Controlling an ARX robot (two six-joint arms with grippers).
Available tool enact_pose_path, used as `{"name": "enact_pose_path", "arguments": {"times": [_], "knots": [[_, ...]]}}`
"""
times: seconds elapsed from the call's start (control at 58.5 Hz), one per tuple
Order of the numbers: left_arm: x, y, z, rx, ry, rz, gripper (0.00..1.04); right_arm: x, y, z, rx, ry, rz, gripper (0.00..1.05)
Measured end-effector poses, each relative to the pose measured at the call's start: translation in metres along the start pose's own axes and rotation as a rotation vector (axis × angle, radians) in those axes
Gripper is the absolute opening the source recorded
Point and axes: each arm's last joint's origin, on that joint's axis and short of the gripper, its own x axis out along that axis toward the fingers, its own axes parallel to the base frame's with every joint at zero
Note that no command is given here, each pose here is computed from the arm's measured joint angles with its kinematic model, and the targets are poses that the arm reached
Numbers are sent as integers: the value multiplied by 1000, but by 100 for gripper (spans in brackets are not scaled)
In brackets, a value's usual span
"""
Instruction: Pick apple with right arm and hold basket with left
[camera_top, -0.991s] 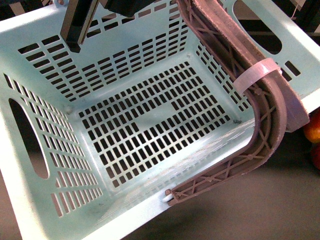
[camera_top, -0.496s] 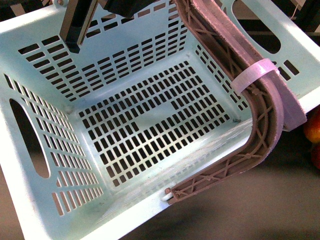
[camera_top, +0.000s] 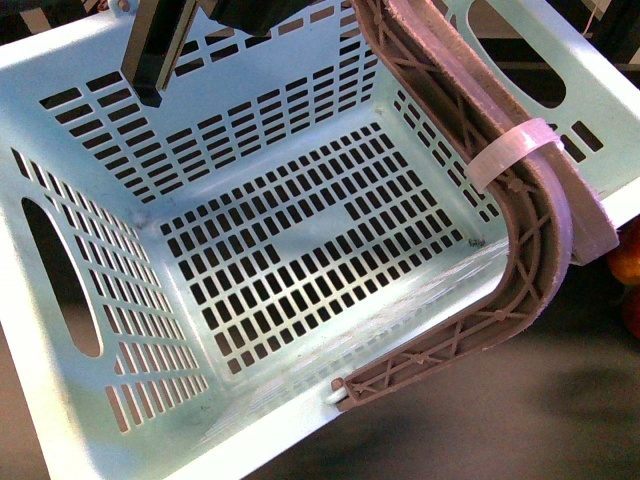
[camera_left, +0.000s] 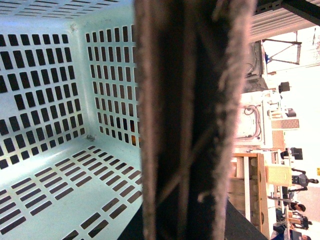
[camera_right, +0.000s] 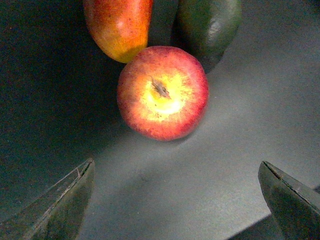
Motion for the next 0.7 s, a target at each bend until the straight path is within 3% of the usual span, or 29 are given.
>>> {"name": "enact_pose_path", "arguments": {"times": [0.701], "knots": [[0, 0, 0, 0, 0, 0, 6, 72, 10, 8, 64, 45, -27, 96]]}}
